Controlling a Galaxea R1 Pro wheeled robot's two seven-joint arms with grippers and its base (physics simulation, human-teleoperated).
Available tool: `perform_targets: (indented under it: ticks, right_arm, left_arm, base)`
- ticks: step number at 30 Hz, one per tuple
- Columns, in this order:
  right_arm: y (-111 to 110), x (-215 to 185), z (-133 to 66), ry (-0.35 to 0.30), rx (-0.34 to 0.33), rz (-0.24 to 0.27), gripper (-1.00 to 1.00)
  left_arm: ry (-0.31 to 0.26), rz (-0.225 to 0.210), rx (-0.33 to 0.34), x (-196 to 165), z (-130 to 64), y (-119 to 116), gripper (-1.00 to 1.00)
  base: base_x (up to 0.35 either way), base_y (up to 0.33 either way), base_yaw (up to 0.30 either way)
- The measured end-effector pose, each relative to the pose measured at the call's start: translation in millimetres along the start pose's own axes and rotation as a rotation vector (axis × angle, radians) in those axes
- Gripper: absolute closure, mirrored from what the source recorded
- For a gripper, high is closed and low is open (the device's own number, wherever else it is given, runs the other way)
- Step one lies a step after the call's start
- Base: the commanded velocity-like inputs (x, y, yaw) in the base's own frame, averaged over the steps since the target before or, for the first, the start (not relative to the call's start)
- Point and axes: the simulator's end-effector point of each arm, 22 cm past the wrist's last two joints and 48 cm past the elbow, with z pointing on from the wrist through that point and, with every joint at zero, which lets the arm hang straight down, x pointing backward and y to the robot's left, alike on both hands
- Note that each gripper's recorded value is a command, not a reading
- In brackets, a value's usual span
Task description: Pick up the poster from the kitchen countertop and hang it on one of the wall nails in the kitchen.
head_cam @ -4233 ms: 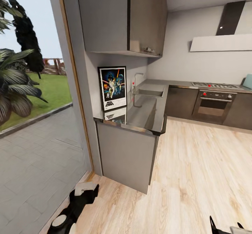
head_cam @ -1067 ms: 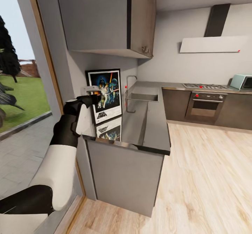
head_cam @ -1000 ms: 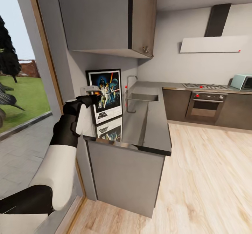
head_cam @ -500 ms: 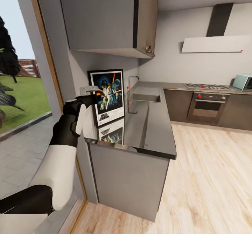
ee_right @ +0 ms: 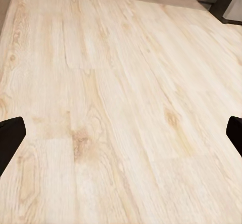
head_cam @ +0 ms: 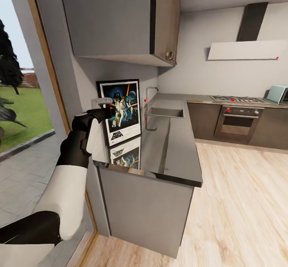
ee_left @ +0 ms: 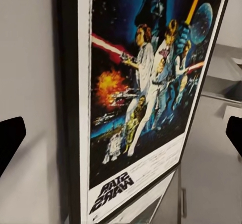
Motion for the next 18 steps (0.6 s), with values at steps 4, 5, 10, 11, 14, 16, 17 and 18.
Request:
perform_targets:
  ticks: [4,5,10,11,14,16,17,18]
  right_arm:
    - [0.0,0.0,0.1,0.000,0.000,0.000,-1.00]
    - [0.1,0.1,0.1,0.000,0.000,0.000,-1.00]
    - [0.1,0.1,0.1,0.000,0.000,0.000,-1.00]
    - [0.0,0.0,0.1,0.000,0.000,0.000,-1.00]
    - [0.0,0.0,0.0,0.000,0.000,0.000,-1.00]
    - [-0.1,-0.1,-0.1,0.000,0.000,0.000,-1.00]
    - [-0.1,-0.1,-0.1,0.000,0.000,0.000,-1.00]
    - [-0.1,-0.1,-0.1,0.000,0.000,0.000,-1.00]
  left_arm:
    - [0.000,0.000,0.000,0.0,0.1,0.3,-1.00]
    - [0.000,0.000,-0.001,0.0,0.1,0.4,-1.00]
    - [0.000,-0.001,0.002,0.1,0.1,-0.4,-1.00]
    - [0.000,-0.001,0.002,0.0,0.1,-0.4,-1.00]
    - [0.000,-0.001,0.002,-0.2,-0.1,-0.7,-1.00]
    - [0.000,0.000,0.002,-0.3,-0.3,-0.7,-1.00]
    - [-0.001,0.000,0.002,-0.3,-0.3,-0.6,-1.00]
    - [0.000,-0.001,0.002,-0.3,-0.3,-0.8,-1.00]
  base:
    - [0.040,0.000,0.000]
    - [0.019,0.000,0.000]
    - [0.015,0.000,0.000]
    - [0.066,0.000,0.000]
    - [0.156,0.000,0.000]
    - [0.239,0.000,0.000]
    - [0.218,0.000,0.000]
    - [0.180,0.000,0.000]
